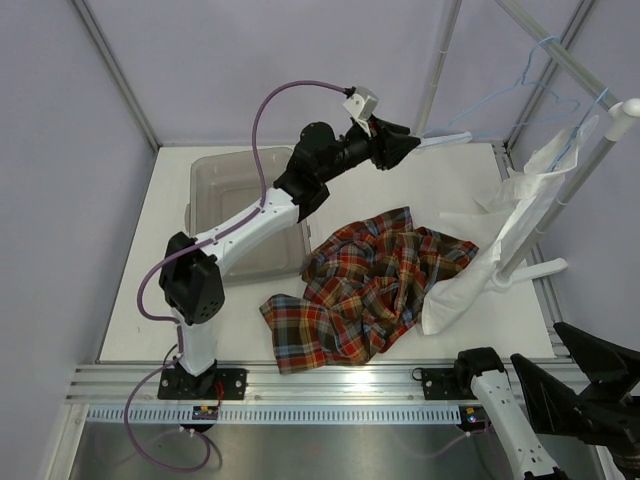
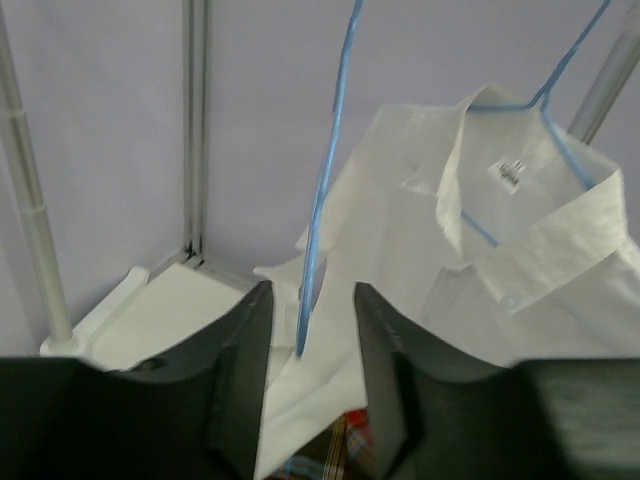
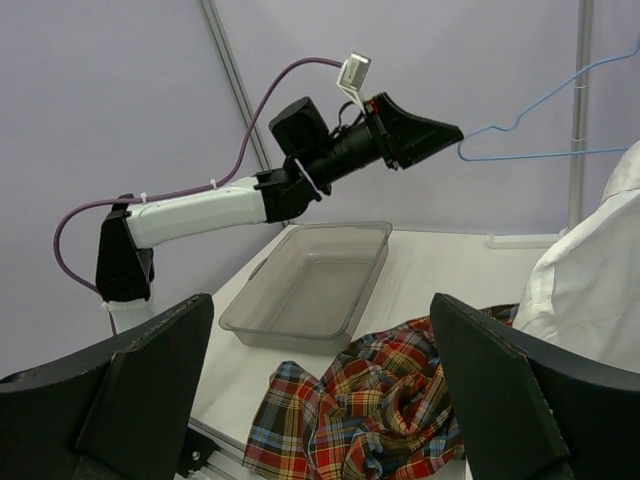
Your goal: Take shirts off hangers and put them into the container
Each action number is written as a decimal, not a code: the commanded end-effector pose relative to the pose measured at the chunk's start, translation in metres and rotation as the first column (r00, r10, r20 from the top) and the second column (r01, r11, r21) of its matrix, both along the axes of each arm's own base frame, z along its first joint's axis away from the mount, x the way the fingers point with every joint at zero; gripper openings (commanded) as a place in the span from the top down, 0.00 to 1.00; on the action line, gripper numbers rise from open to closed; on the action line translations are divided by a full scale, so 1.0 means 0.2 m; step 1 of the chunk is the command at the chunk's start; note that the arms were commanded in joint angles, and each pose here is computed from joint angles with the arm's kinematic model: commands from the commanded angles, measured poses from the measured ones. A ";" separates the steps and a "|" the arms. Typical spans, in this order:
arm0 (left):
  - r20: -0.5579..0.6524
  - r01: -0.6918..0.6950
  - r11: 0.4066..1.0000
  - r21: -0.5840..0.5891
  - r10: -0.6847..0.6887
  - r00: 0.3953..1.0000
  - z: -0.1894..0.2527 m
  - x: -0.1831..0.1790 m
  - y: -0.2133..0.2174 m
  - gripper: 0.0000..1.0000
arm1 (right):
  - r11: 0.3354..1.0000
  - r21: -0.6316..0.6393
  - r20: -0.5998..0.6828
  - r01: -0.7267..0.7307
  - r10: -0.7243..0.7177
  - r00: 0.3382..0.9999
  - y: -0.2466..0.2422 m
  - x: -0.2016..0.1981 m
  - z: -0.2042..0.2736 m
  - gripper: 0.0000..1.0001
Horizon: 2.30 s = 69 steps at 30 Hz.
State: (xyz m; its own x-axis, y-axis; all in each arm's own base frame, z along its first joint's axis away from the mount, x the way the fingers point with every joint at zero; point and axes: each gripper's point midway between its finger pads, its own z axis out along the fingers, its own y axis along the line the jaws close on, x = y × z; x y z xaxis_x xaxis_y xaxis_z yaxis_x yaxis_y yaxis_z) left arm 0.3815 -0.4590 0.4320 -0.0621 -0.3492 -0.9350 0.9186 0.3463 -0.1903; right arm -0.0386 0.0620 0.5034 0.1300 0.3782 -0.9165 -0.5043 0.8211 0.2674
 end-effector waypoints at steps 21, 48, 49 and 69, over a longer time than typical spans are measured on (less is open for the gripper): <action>0.239 -0.701 0.389 0.598 0.748 0.619 -0.49 -0.09 1.17 0.01 | 0.982 0.036 -0.085 -0.185 0.187 0.979 0.20 0.28 -0.05 0.01; 0.625 -0.795 -0.188 0.576 0.729 0.280 -0.68 -0.20 1.25 0.01 | 0.983 0.004 -0.351 -0.186 0.176 0.920 0.26 0.75 -0.41 0.01; 0.628 -0.797 -0.197 0.571 0.730 0.269 -0.67 -0.22 1.27 0.01 | 0.982 0.006 -0.364 -0.187 0.177 0.914 0.27 0.76 -0.42 0.00; 0.128 -0.760 0.282 0.586 0.894 0.430 -0.42 -0.53 1.45 0.01 | 0.988 -0.049 -0.652 -0.149 0.082 0.754 0.27 1.11 -0.85 0.01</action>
